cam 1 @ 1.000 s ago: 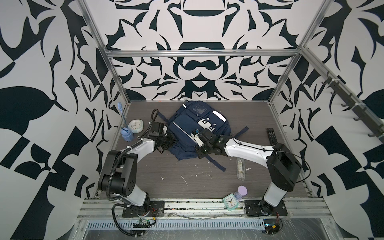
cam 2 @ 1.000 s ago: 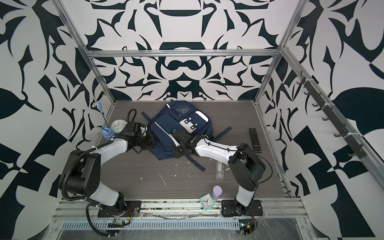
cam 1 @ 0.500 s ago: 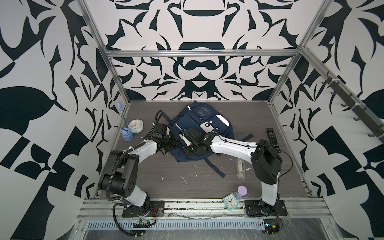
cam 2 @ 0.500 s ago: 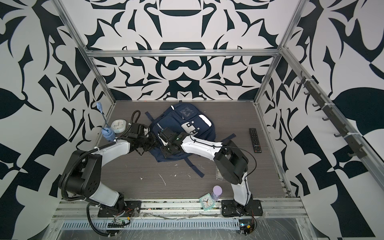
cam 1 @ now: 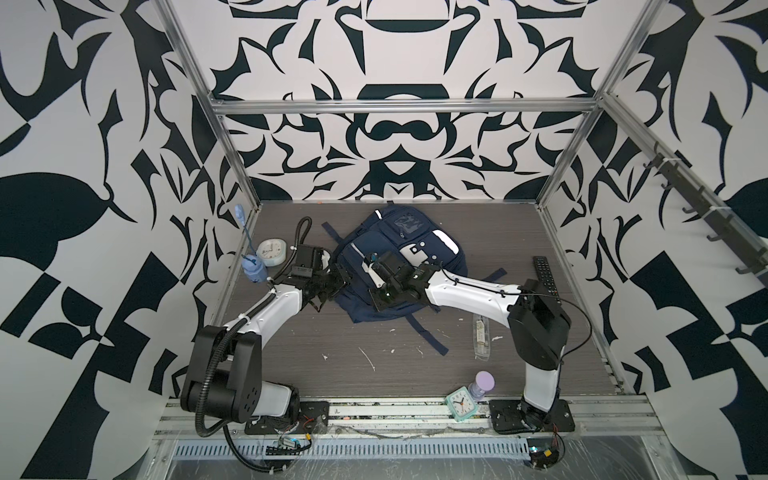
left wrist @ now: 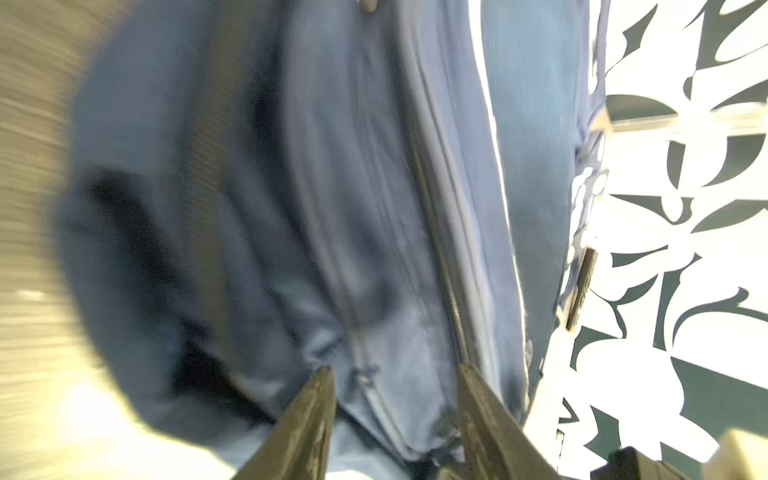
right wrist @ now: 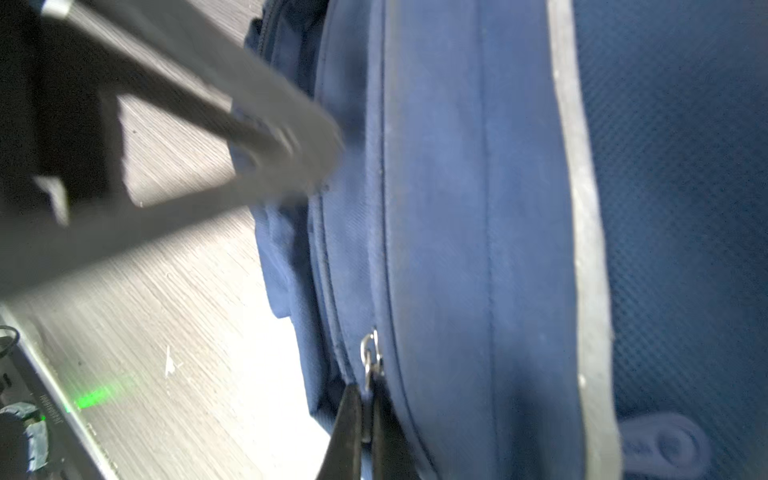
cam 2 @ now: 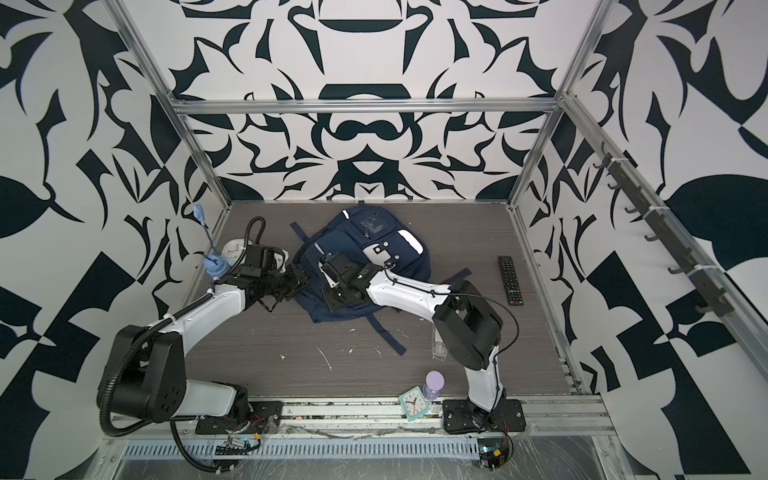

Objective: Pack the student bag

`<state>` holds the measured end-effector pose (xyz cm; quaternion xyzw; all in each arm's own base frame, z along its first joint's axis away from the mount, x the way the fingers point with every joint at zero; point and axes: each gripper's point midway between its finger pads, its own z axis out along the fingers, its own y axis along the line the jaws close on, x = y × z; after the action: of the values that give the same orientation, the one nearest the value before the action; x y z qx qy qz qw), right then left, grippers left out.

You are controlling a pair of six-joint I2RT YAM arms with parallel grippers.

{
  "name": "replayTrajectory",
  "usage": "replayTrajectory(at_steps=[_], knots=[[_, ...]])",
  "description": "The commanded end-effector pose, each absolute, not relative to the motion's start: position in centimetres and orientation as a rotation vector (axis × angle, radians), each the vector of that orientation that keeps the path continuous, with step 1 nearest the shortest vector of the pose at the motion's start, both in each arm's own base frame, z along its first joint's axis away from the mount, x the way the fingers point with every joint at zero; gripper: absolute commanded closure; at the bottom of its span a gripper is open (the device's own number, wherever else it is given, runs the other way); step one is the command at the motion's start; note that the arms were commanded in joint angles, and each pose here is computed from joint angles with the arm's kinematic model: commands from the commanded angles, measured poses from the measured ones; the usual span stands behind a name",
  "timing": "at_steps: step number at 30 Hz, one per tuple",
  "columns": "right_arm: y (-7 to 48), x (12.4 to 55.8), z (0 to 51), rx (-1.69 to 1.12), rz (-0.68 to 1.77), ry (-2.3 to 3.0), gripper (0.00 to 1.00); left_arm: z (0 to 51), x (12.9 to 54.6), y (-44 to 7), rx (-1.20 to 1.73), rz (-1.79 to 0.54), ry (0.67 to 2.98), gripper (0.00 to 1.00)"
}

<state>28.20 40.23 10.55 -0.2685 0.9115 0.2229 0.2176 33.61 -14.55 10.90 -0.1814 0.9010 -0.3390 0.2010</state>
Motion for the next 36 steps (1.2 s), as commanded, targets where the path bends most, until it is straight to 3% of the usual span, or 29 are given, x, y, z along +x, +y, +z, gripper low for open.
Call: replayTrajectory(at_steps=[1, 17, 31, 33, 36], knots=[[39.7, 27.9, 12.6, -0.722, 0.659, 2.479, 1.0, 11.5, 34.0, -13.3, -0.508, -0.92, 2.515, 0.51], [33.4, 26.9, 12.9, -0.614, 0.599, 2.513, 1.0, 10.7, 41.7, -14.7, -0.476, -0.977, 2.517, 0.53], [33.4, 26.8, 12.1, -0.599, 0.608, 2.533, 1.0, 10.2, 43.0, -19.2, -0.336, -1.03, 2.575, 0.61], [33.5, 26.8, 11.9, -0.599, 0.609, 2.537, 1.0, 9.6, 42.7, -20.3, -0.307, -1.045, 2.598, 0.66], [33.8, 27.0, 11.9, -0.605, 0.617, 2.54, 1.0, 8.5, 42.2, -21.1, -0.309, -1.066, 2.628, 0.85]])
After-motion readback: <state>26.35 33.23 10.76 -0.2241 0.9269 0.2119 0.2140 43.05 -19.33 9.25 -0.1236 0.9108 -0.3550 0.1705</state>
